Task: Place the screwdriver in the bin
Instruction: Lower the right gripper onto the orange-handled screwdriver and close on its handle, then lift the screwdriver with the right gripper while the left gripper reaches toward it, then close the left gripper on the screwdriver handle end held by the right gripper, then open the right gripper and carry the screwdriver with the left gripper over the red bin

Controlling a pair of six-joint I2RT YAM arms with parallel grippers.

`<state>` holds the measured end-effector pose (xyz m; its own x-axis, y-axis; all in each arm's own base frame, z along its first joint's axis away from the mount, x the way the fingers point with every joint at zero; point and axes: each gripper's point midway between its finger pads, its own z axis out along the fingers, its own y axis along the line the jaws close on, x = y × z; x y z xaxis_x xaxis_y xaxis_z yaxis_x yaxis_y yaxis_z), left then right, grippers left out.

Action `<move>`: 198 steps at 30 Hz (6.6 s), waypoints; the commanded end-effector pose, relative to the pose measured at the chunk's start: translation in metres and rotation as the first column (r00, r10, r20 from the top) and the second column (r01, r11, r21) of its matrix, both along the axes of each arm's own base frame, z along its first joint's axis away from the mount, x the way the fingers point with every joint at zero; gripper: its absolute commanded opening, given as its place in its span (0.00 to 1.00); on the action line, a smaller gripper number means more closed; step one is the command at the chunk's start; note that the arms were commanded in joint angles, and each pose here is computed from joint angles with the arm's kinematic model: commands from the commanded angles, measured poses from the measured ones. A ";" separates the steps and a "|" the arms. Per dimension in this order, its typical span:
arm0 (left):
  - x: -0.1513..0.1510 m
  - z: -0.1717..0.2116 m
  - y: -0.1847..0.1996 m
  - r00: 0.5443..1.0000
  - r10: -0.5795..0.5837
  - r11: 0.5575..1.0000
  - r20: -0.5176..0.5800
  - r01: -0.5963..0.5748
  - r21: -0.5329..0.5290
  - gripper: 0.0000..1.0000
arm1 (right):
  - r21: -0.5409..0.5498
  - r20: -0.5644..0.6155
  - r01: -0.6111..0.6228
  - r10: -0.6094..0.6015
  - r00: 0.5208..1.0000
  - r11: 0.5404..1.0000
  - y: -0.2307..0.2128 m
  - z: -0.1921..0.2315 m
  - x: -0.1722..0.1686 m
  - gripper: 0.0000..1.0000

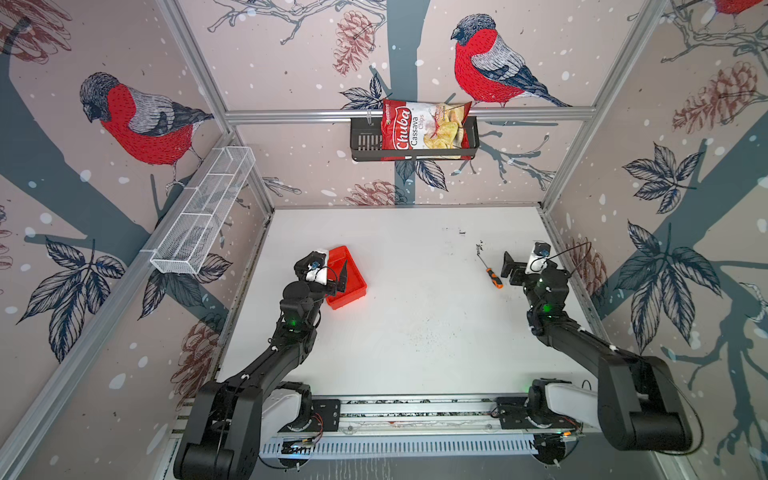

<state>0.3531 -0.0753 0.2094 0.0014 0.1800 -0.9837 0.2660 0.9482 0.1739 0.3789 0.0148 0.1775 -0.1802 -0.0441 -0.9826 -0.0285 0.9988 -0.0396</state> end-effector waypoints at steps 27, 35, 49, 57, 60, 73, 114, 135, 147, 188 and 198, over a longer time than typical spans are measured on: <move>-0.054 -0.035 -0.181 0.759 -0.608 0.768 -0.231 0.637 0.070 0.97 | -0.139 -0.529 -0.115 0.024 0.848 0.984 0.021 -0.076 0.023 1.00; -0.058 -0.047 -0.192 0.726 -0.631 0.734 -0.274 0.673 0.091 0.97 | -0.105 -0.641 -0.172 0.066 0.765 0.979 0.031 -0.104 0.030 1.00; -0.061 -0.055 -0.190 0.729 -0.621 0.739 -0.287 0.667 0.094 0.97 | -0.115 -0.761 -0.171 0.024 0.649 0.978 0.026 -0.145 0.015 0.99; -0.059 -0.056 -0.191 0.732 -0.620 0.742 -0.283 0.664 0.093 0.97 | -0.081 -0.796 -0.181 0.046 0.604 0.980 0.030 -0.156 0.009 0.63; -0.060 -0.057 -0.190 0.732 -0.620 0.742 -0.283 0.664 0.089 0.97 | -0.070 -0.800 -0.184 0.055 0.597 0.980 0.032 -0.157 0.008 0.53; -0.061 -0.064 -0.188 0.736 -0.614 0.753 -0.285 0.655 0.071 0.97 | -0.087 -0.795 -0.179 0.040 0.606 0.980 0.030 -0.152 0.008 0.26; 0.005 0.069 -0.208 0.816 -0.576 0.637 0.052 0.488 -0.596 0.95 | 0.121 -0.233 -0.650 0.658 0.716 0.750 0.223 0.038 0.015 0.25; 0.012 0.083 -0.215 0.791 -0.596 0.519 0.138 0.511 -0.685 0.75 | 0.206 -0.052 -0.821 0.844 0.534 0.533 0.301 0.078 -0.027 0.25; 0.011 0.084 -0.209 0.787 -0.594 0.472 0.166 0.508 -0.720 0.52 | 0.216 -0.051 -0.879 0.904 0.425 0.425 0.319 0.078 -0.046 0.25; 0.035 0.022 -0.104 0.917 -0.316 0.757 -0.241 0.091 -0.647 0.00 | 0.041 -0.110 -0.932 0.928 0.355 0.361 0.354 0.084 -0.077 0.99; 0.036 -0.021 -0.038 0.866 -0.103 0.891 -0.489 -0.139 -0.433 0.00 | -0.028 -0.126 -0.955 0.947 0.297 0.296 0.380 0.093 -0.087 1.00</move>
<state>0.3956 -0.1276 0.2095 -0.4305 -0.3680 -0.8242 0.2366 0.8352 -0.4965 0.2924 0.3920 0.2709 -0.0584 -0.2840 -0.9570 -0.9612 0.2749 -0.0230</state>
